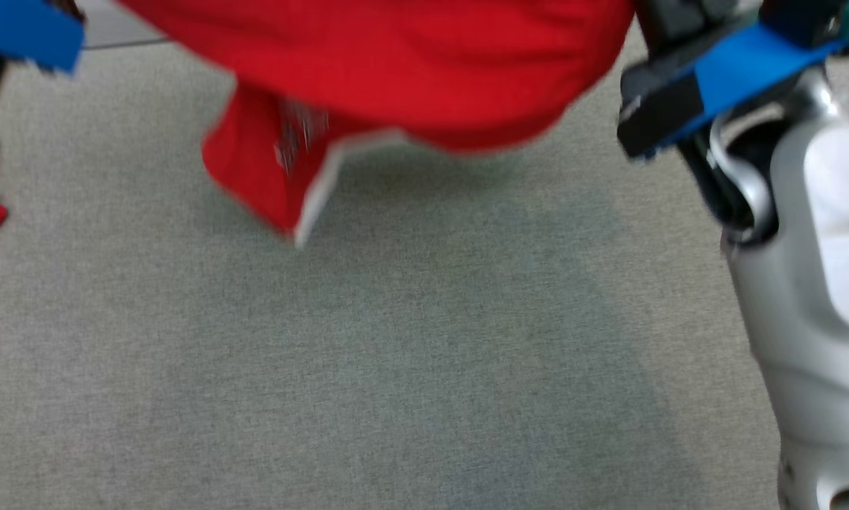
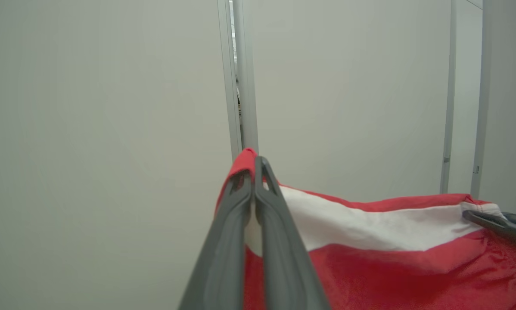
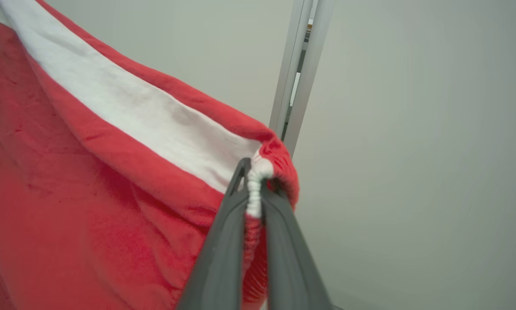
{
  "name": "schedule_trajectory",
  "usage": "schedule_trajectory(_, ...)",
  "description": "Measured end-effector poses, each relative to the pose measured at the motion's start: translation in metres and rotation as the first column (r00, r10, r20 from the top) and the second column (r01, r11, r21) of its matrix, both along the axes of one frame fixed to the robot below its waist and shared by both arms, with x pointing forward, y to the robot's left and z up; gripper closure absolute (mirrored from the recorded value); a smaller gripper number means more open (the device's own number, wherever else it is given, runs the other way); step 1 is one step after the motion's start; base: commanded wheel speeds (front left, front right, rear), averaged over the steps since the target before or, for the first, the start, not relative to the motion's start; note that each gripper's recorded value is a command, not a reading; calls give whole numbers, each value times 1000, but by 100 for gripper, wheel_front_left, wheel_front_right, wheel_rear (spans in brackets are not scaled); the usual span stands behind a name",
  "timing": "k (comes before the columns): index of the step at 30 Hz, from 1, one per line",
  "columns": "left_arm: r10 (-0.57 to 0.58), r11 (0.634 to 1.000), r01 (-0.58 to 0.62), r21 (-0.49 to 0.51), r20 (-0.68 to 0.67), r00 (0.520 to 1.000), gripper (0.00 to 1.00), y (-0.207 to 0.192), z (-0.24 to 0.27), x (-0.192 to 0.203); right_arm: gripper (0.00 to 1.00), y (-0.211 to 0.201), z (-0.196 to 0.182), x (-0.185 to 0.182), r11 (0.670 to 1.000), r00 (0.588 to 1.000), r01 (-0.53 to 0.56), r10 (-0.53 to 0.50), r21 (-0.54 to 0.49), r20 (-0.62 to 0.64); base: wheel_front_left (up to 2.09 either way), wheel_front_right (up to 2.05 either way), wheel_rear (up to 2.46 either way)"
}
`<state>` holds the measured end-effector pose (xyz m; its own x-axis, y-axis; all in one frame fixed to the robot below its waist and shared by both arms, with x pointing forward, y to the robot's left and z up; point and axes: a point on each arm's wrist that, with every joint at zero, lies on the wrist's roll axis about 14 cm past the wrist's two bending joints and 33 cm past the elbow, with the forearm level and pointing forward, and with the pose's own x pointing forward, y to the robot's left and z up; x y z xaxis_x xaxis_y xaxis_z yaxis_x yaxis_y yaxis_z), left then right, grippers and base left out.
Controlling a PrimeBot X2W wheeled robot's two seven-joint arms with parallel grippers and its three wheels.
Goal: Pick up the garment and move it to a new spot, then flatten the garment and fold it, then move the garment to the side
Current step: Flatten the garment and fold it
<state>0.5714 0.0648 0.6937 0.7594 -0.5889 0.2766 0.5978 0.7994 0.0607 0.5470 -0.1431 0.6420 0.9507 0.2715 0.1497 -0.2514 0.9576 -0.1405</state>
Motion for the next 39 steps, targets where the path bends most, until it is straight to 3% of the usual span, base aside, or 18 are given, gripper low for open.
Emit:
schedule_trajectory(4,16,999,-14,-32,86,996,100,-1,18,24,100,1,18,36,999,996,16,-19,39,81,0,0,0)
schedule_trajectory(8,4,996,5,-90,90,996,100,-5,12,36,100,5,8,59,999,995,21,-25,47,101,0,0,0)
schedule_trajectory(14,-11,994,1,-108,-95,995,100,-3,-86,36,100,18,-88,69,998,998,8,-4,55,-68,0,0,0)
schedule_trajectory(18,-4,989,-28,-143,-218,976,100,6,-145,11,100,22,-152,47,995,981,13,6,94,-193,0,0,0)
schedule_trajectory(23,-16,982,-34,-184,-263,965,100,9,-167,-31,100,25,-176,15,989,969,18,19,146,-246,0,0,0)
schedule_trajectory(31,37,971,-93,-222,-245,969,100,25,-144,-109,100,35,-160,-46,975,976,5,44,223,-215,0,0,0)
schedule_trajectory(39,21,969,-79,-234,-238,971,100,22,-118,-195,100,20,-136,-127,959,988,42,2,281,-156,0,0,0)
